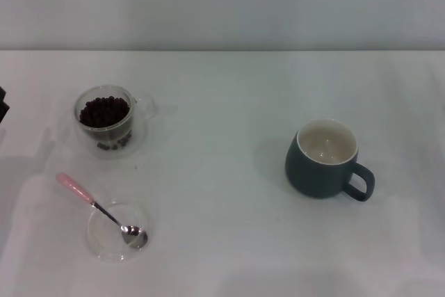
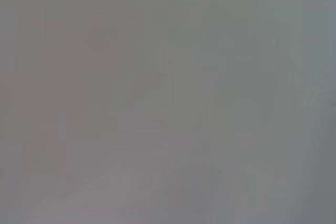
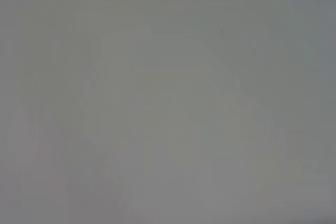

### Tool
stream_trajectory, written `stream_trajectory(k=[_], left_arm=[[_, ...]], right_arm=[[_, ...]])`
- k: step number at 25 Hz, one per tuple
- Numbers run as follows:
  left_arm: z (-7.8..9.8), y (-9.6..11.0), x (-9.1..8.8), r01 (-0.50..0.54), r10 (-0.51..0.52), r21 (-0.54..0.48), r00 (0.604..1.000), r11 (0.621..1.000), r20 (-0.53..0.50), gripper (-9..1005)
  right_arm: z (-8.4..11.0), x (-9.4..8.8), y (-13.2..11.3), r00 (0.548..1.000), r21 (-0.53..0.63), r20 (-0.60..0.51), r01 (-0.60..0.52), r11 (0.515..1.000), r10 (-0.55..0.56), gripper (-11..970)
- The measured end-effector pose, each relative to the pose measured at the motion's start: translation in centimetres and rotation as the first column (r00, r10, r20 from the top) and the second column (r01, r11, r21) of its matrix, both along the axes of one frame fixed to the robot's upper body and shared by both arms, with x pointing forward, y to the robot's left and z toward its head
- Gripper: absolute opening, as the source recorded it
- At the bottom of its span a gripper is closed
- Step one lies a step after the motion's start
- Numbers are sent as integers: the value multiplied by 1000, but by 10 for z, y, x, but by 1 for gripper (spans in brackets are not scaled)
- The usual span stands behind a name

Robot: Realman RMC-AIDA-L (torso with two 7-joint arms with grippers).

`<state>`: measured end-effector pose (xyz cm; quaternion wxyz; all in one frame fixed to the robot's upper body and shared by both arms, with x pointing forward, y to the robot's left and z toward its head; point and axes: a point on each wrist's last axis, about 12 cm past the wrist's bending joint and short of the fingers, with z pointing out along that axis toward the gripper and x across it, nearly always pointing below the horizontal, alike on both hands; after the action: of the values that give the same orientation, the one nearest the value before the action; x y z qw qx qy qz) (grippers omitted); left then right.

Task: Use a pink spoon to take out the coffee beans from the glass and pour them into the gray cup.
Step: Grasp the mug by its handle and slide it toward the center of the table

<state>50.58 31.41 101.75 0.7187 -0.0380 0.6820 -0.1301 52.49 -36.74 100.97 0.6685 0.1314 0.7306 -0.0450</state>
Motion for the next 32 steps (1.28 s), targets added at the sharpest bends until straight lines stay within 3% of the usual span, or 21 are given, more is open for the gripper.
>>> stream_trajectory(k=[10, 15, 19, 22, 25, 26, 27, 32], left_arm=[[-8, 11, -15, -47, 47, -2, 998, 999, -32, 893], [-8, 14, -13, -66, 66, -1, 997, 998, -38, 893], [-9, 13, -6, -66, 66, 6, 996, 998, -63, 893], [-8, 12, -4, -64, 64, 7, 996, 998, -66, 893], [-8, 11, -4, -47, 48, 19, 997, 999, -65, 893], [-8, 11, -5, -40, 42, 24, 997, 999, -65, 893], [-9, 11, -6, -32, 34, 31, 997, 999, -67, 893], [-11, 10, -9, -12, 17, 64, 997, 998, -74, 893]], right_arm=[[3, 7, 9, 1000, 7, 11, -28, 1000, 28, 873], [7, 14, 8, 999, 40, 26, -48, 998, 47, 873], [4, 8, 8, 996, 10, 12, -93, 996, 93, 873], [2, -4, 11, 995, 34, 52, -91, 995, 89, 872], [-2, -37, 23, 987, 67, 136, -99, 993, 89, 872], [-3, -57, 32, 980, 63, 170, -120, 991, 108, 872], [-3, -57, 32, 980, 63, 170, -120, 991, 108, 872], [-7, -106, 52, 961, 94, 224, -186, 978, 161, 872]])
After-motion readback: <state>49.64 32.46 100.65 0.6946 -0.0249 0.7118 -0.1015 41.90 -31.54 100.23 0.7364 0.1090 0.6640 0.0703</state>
